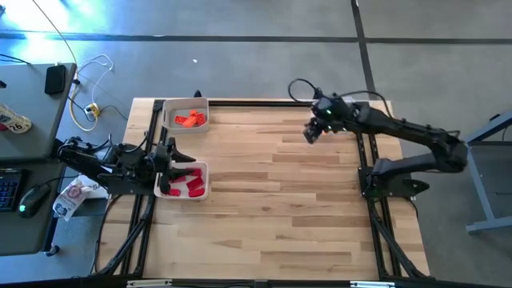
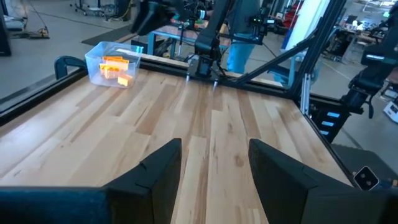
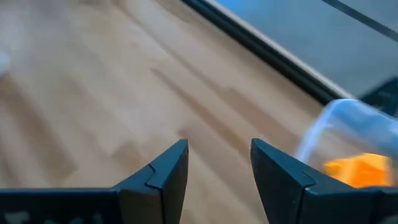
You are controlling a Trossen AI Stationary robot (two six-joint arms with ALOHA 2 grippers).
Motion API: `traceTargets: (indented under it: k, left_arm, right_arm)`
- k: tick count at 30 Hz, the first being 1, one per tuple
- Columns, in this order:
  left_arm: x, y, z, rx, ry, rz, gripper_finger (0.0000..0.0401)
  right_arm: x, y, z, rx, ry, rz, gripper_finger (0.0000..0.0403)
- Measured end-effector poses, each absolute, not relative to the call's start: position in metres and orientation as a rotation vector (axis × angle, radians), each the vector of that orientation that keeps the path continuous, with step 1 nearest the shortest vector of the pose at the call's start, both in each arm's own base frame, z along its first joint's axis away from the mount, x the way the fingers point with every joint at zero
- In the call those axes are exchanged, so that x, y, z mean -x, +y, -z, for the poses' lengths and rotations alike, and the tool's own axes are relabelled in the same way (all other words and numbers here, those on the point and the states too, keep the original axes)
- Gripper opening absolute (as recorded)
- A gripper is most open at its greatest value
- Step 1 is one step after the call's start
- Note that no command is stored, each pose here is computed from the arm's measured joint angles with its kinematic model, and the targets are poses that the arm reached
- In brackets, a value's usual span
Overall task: Sort & place blocks by color
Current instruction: Return to Home Position
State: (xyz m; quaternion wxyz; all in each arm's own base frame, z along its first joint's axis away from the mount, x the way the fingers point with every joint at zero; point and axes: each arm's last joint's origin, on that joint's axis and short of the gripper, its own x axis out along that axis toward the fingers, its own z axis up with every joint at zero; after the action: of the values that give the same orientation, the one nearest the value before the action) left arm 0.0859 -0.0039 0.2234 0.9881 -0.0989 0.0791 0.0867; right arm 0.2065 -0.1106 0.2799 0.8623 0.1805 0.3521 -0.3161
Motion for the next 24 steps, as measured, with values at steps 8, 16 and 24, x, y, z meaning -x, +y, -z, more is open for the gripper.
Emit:
traceTargets:
  k: [8, 16, 24]
  left_arm:
    - [-0.086, -0.005, -0.224, 0.195, 0.16, -0.132, 0.0174]
    - [-0.094, -0.008, -0.213, 0.11, 0.068, -0.052, 0.0174]
    - [-0.1, -0.011, -0.19, 0.1, 0.056, 0.003, 0.0174]
  right_arm:
    - [-0.178, -0.07, -0.264, -0.333, 0.526, 0.415, 0.0158]
    - [-0.161, -0.042, -0.24, -0.272, 0.314, 0.157, 0.0158]
    - [-0.149, -0.027, -0.222, -0.254, 0.234, 0.044, 0.0158]
